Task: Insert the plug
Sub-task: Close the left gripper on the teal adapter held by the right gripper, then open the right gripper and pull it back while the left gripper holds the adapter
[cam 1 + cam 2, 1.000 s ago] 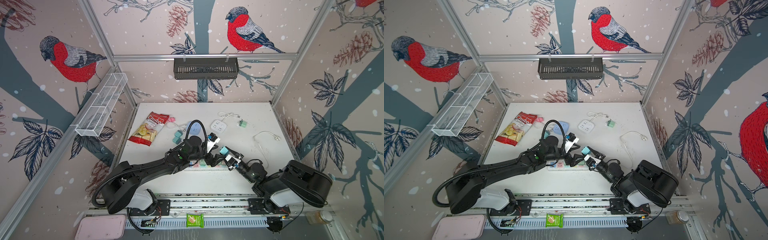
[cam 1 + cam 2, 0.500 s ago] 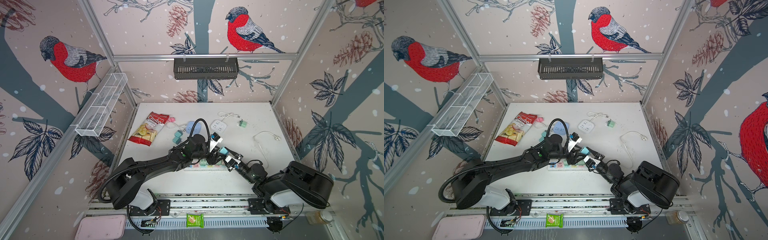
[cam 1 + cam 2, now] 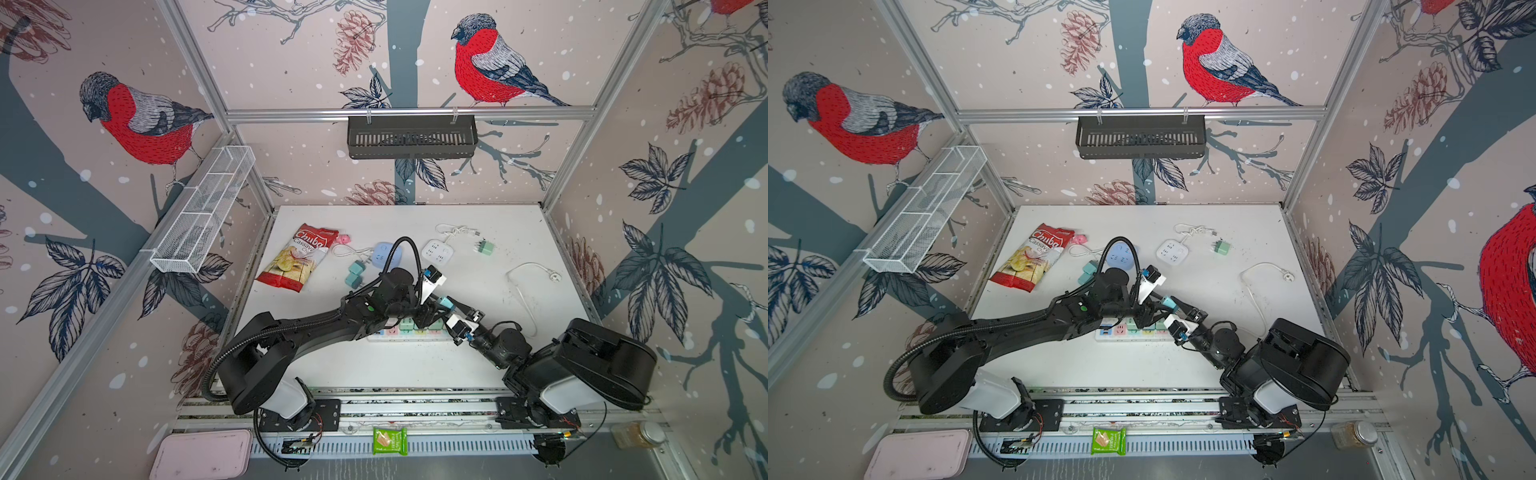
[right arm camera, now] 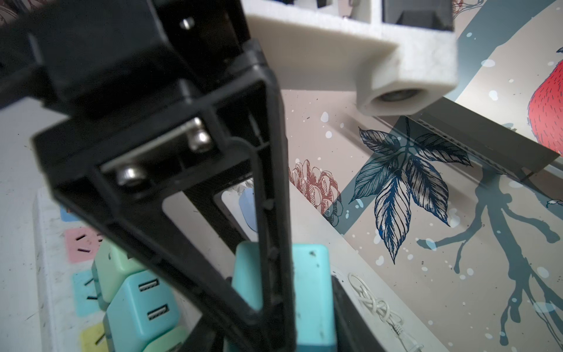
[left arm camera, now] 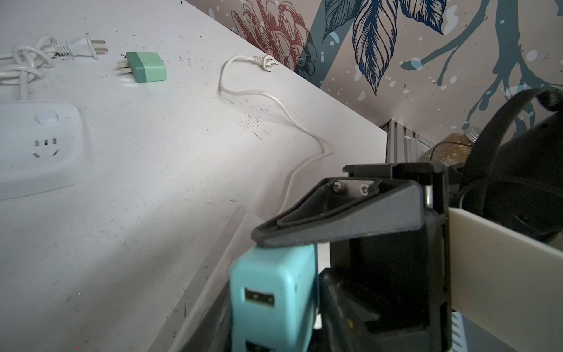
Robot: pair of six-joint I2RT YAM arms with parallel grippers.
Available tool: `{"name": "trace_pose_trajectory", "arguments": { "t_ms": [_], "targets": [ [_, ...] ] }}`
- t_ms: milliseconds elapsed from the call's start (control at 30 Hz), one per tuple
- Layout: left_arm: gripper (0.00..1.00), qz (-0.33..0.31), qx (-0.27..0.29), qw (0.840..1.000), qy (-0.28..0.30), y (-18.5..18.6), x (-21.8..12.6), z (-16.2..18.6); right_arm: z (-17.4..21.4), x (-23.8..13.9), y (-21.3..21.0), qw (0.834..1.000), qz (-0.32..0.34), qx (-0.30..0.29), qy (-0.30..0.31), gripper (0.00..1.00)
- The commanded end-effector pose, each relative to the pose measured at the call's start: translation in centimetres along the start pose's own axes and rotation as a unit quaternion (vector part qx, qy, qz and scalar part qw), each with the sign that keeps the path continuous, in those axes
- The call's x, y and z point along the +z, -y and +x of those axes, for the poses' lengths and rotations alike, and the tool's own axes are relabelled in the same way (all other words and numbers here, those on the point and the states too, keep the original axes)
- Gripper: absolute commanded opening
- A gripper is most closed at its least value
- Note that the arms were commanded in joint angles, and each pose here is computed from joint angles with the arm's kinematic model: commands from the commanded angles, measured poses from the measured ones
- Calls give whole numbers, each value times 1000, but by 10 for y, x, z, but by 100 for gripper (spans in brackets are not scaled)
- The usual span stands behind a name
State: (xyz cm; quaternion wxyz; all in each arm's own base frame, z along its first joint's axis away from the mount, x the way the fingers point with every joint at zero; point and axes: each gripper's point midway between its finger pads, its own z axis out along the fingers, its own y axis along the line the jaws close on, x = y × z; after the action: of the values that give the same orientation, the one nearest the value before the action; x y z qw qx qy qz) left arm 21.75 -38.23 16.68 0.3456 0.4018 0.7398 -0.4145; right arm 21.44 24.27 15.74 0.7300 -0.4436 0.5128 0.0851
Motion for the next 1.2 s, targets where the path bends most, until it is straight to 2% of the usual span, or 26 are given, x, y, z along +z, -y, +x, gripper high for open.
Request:
{"name": "trace_pose_trajectory", "arguments": {
  "t_ms": [0, 200, 333, 433, 733, 767, 900, 933, 967, 1167],
  "targets": [
    [43, 75, 20, 997, 5, 33, 0, -7, -35, -10, 26, 996, 59, -2, 73, 2],
    [41, 81, 22, 996, 5, 35, 0, -6, -36, -9, 21, 996, 52, -9, 73, 2],
    [49, 86, 20, 996, 4, 36, 1, -5, -37, -7, 19, 996, 51, -13, 72, 2],
    [49, 87, 20, 996, 5, 37, 1, -6, -36, -5, 18, 996, 51, -14, 71, 2],
    [14, 94, 22, 995, 6, 39, 0, -6, -33, -3, 20, 996, 60, -12, 61, 4],
    [10, 94, 23, 995, 8, 40, 0, -7, -33, -3, 21, 996, 61, -12, 62, 8],
    [3, 91, 27, 995, 17, 40, -3, -9, -33, -2, 20, 996, 60, -7, 62, 40],
    [1, 88, 28, 996, 19, 40, -4, -10, -33, -2, 21, 996, 61, -6, 61, 51],
    [0, 84, 30, 996, 20, 39, -5, -10, -33, -2, 21, 996, 62, -6, 62, 98],
    [0, 20, 59, 997, 44, 25, -21, -19, -31, -6, 34, 994, 95, 5, 51, 100]
  ]
}}
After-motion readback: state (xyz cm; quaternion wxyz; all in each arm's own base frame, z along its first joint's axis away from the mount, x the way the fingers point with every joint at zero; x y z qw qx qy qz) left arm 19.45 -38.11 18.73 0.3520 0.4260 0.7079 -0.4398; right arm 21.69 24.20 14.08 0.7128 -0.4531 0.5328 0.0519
